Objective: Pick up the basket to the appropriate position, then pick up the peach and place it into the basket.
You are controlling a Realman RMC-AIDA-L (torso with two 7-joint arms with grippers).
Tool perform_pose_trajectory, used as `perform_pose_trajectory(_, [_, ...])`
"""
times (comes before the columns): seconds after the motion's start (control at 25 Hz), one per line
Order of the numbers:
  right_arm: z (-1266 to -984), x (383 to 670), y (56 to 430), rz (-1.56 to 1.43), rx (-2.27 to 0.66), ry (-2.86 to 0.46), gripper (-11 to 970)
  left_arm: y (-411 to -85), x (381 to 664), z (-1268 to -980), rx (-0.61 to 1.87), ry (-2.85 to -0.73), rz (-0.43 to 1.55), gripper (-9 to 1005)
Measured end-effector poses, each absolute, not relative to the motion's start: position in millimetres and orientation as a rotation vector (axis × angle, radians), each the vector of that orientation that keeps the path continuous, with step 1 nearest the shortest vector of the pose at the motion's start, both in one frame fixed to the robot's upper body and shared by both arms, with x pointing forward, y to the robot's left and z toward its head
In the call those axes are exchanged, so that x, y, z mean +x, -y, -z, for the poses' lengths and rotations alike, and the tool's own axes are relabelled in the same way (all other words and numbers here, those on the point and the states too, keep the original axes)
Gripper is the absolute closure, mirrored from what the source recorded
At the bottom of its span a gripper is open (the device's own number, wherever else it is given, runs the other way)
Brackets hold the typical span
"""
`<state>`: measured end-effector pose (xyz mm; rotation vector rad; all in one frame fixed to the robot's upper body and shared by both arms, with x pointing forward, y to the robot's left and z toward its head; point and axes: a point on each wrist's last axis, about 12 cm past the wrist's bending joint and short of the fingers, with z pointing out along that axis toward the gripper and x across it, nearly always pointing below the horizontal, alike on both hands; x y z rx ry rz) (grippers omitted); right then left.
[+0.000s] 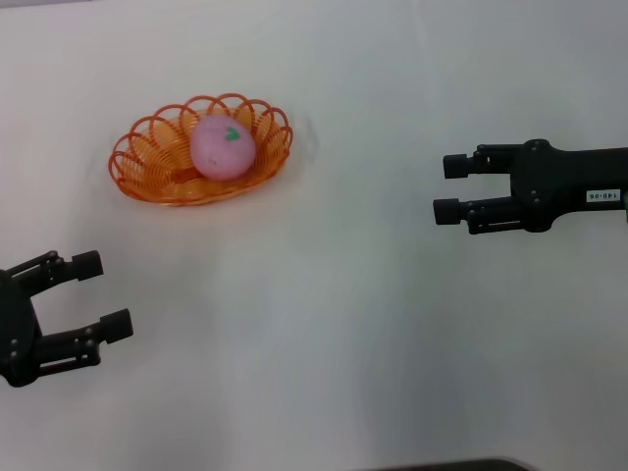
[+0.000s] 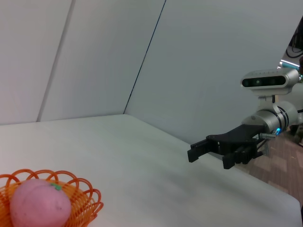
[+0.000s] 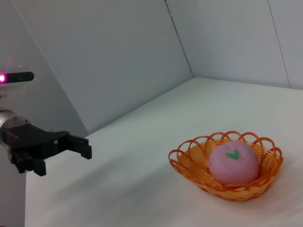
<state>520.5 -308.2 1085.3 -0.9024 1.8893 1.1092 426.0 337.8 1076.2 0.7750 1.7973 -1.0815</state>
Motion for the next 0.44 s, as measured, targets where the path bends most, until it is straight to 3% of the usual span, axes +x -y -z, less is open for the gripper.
perform_pose_trajectory(0.44, [-1085.2,520.4,308.3,-1.109,-0.902,-1.890,133,-338.0,426.1,-1076.2,0.772,-1.797,1.079,108])
